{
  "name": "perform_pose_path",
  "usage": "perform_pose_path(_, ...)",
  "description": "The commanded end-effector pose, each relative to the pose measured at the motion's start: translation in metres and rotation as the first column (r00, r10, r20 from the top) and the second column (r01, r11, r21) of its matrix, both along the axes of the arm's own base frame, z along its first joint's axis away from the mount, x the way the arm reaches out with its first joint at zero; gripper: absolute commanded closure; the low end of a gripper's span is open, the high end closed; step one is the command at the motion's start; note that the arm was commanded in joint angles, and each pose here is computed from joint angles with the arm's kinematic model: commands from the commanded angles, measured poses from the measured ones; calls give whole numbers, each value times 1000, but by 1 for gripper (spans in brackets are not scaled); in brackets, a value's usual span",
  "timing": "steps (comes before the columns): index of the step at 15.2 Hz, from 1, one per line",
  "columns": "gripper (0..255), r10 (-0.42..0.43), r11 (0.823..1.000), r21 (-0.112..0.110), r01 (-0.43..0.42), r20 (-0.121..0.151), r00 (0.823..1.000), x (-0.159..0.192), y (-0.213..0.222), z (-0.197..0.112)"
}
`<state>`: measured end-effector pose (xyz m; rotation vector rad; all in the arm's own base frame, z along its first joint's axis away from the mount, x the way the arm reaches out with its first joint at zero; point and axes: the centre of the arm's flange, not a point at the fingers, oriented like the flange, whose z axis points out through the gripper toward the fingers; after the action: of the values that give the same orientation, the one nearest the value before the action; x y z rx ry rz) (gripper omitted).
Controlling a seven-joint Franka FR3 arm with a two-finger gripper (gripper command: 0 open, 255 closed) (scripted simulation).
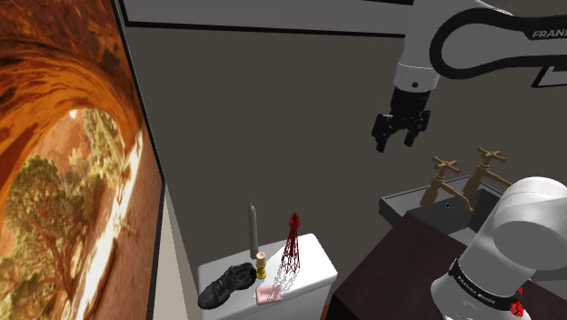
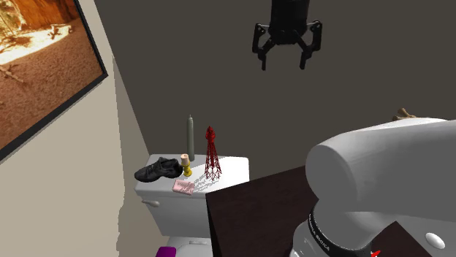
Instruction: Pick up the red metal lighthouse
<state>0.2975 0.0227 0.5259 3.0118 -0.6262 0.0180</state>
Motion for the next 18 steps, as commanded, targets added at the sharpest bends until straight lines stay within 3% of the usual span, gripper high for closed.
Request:
perform_pose_path(1,0,-62,998,-2,62,23,998,3,16,-20)
perform_pose_path(5,0,-176,984,-3,176,65,982,14,47,-61)
perform_pose_path(9,0,-286,958,0,288,107,952,30,76,-102)
perform_pose_path(13,0,-392,918,9,395,147,908,51,103,-142)
perform_pose_path(18,0,-516,853,25,522,196,834,83,132,-191)
